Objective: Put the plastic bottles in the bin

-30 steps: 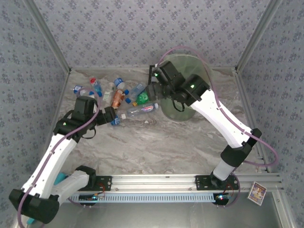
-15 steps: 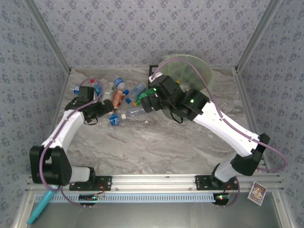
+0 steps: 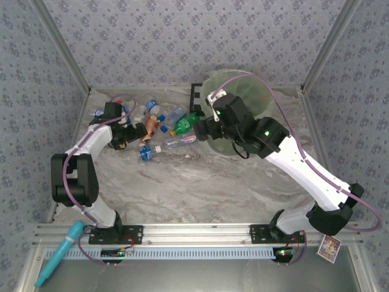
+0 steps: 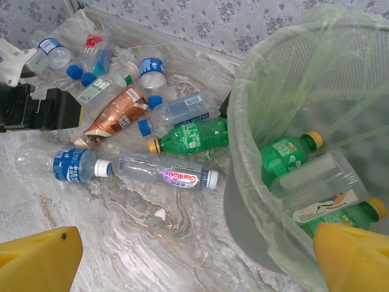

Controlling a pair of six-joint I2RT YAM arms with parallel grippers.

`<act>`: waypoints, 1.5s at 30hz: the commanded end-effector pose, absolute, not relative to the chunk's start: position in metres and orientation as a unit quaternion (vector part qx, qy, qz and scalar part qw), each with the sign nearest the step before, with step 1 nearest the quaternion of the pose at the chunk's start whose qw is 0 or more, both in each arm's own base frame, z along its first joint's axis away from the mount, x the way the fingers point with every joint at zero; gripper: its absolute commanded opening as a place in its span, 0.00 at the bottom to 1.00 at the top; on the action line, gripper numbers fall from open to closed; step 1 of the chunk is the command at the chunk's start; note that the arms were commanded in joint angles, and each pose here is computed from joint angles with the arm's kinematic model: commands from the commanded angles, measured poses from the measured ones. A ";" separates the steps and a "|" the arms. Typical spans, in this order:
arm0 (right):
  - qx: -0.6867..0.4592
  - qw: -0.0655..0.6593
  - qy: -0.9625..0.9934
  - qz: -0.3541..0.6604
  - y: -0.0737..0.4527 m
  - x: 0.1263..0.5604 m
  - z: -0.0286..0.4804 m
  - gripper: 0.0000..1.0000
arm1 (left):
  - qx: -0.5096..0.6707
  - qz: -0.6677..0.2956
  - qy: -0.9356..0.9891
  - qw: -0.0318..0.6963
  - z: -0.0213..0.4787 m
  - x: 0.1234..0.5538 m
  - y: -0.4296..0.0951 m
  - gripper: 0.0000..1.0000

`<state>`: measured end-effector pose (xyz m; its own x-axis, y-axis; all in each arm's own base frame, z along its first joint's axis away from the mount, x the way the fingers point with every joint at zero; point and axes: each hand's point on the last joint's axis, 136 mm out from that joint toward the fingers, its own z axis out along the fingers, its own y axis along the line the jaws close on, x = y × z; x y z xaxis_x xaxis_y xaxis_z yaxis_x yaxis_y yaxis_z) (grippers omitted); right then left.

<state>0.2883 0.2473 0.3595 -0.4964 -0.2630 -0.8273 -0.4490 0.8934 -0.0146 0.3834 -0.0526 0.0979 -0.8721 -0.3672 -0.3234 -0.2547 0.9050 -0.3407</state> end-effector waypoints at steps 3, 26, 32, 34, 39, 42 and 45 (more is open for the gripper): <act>-0.210 0.452 0.859 0.117 0.242 0.288 0.358 1.00 | -0.129 -0.201 0.954 0.183 0.103 0.371 -0.071 1.00; -0.177 0.421 0.871 0.180 0.264 0.285 0.334 1.00 | -0.091 -0.166 0.971 0.149 0.084 0.288 -0.085 0.97; -0.186 0.420 0.873 0.163 0.271 0.275 0.333 1.00 | -0.050 -0.133 0.981 0.133 0.075 0.298 -0.091 0.91; -0.183 0.420 0.874 0.159 0.269 0.271 0.333 1.00 | -0.044 -0.112 0.985 0.122 0.068 0.300 -0.091 0.88; -0.174 0.425 0.875 0.156 0.265 0.261 0.331 1.00 | -0.020 -0.065 0.991 0.115 0.057 0.304 -0.096 0.84; -0.166 0.428 0.875 0.153 0.264 0.257 0.329 1.00 | -0.010 -0.062 0.992 0.108 0.052 0.304 -0.103 0.81; -0.160 0.432 0.874 0.155 0.265 0.252 0.328 1.00 | -0.003 -0.061 0.993 0.100 0.049 0.301 -0.106 0.77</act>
<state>0.2547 0.2726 0.3228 -0.5812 -0.1922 -0.7908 -0.4569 0.8811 0.1217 0.2984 -0.1074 0.0457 -0.9792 -0.0414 -0.1988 -0.0108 0.9882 -0.1525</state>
